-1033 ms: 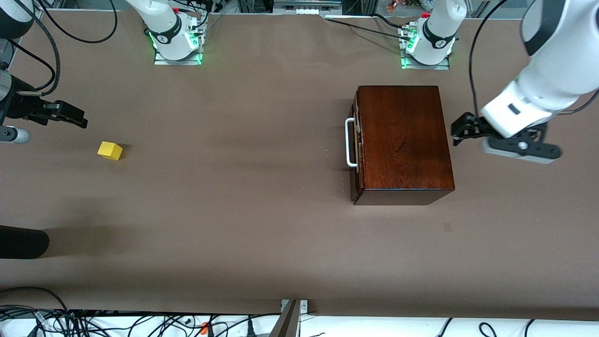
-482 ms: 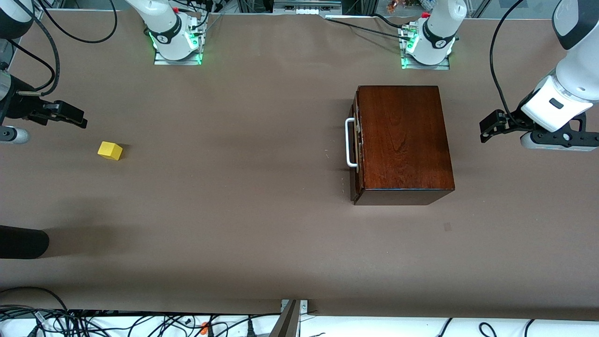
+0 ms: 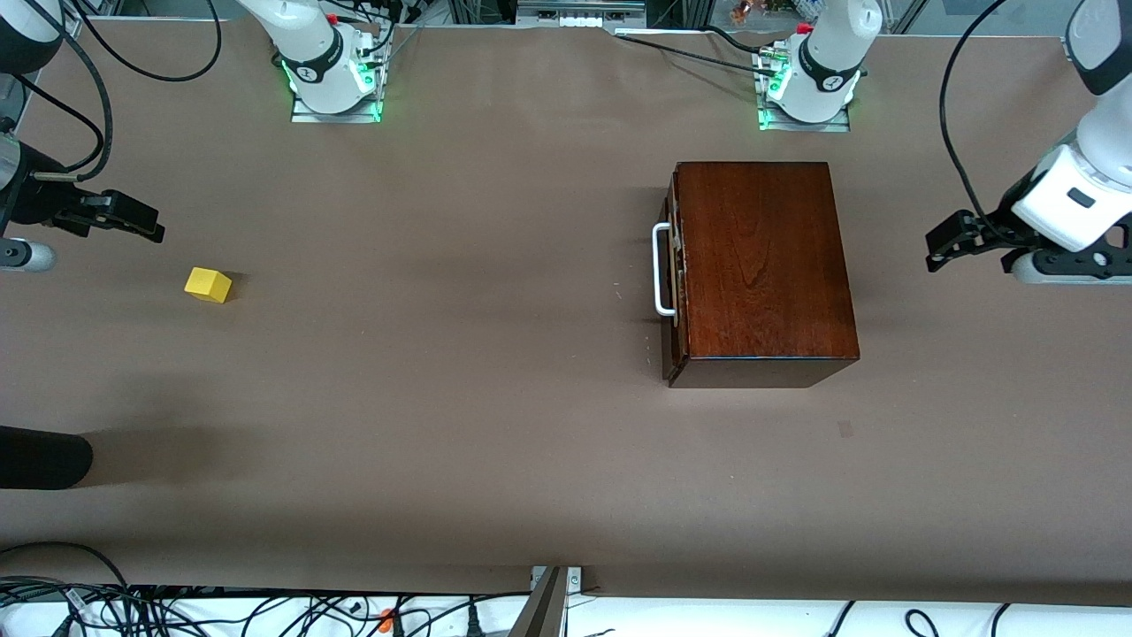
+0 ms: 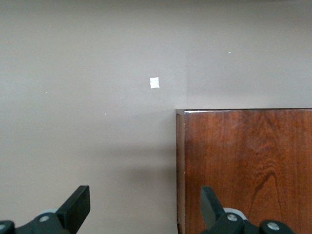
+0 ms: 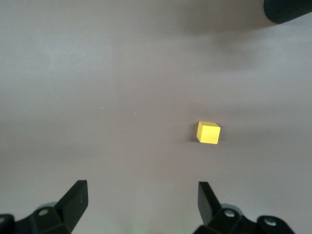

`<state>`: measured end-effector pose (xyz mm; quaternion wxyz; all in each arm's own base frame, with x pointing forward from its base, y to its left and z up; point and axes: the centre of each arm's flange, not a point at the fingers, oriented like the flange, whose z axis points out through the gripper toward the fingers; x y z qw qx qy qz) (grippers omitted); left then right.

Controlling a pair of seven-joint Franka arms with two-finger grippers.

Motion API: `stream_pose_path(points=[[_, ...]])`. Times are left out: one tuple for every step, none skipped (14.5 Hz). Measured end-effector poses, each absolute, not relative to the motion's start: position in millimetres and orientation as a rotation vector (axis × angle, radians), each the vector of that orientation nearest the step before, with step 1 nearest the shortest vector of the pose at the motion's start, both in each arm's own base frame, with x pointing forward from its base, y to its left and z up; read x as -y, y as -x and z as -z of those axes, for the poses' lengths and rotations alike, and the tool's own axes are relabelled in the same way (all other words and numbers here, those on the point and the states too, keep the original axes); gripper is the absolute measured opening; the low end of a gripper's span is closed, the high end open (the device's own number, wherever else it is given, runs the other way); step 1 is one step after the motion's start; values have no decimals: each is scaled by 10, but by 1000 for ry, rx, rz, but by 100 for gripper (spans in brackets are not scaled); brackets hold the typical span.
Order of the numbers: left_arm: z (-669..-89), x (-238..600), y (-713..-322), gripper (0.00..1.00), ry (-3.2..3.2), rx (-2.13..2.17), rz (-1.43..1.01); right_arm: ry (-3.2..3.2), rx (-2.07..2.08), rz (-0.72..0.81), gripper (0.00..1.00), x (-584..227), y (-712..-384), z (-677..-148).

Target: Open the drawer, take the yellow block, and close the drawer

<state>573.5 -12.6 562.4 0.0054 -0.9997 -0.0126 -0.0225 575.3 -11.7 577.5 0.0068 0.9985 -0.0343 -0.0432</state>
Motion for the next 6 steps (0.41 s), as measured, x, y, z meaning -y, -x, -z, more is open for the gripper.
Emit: stream_pose_path(points=[[-5610, 84, -5733, 100, 3130, 51, 66, -3123, 107, 135, 100, 117, -5753, -5775], [-5598, 65, -5731, 100, 3130, 56, 62, -3123, 108, 135, 100, 118, -5753, -5775], [-5589, 58, -5730, 100, 3130, 58, 59, -3123, 108, 135, 100, 119, -5753, -5775], [-5585, 57, -5729, 100, 3130, 58, 58, -3123, 108, 135, 100, 120, -5753, -5775], [-5584, 60, -5729, 100, 3130, 57, 58, -3123, 109, 135, 100, 121, -5753, -5775], [-5584, 63, -5729, 100, 3130, 56, 57, -3123, 109, 135, 100, 121, -5753, -5775]])
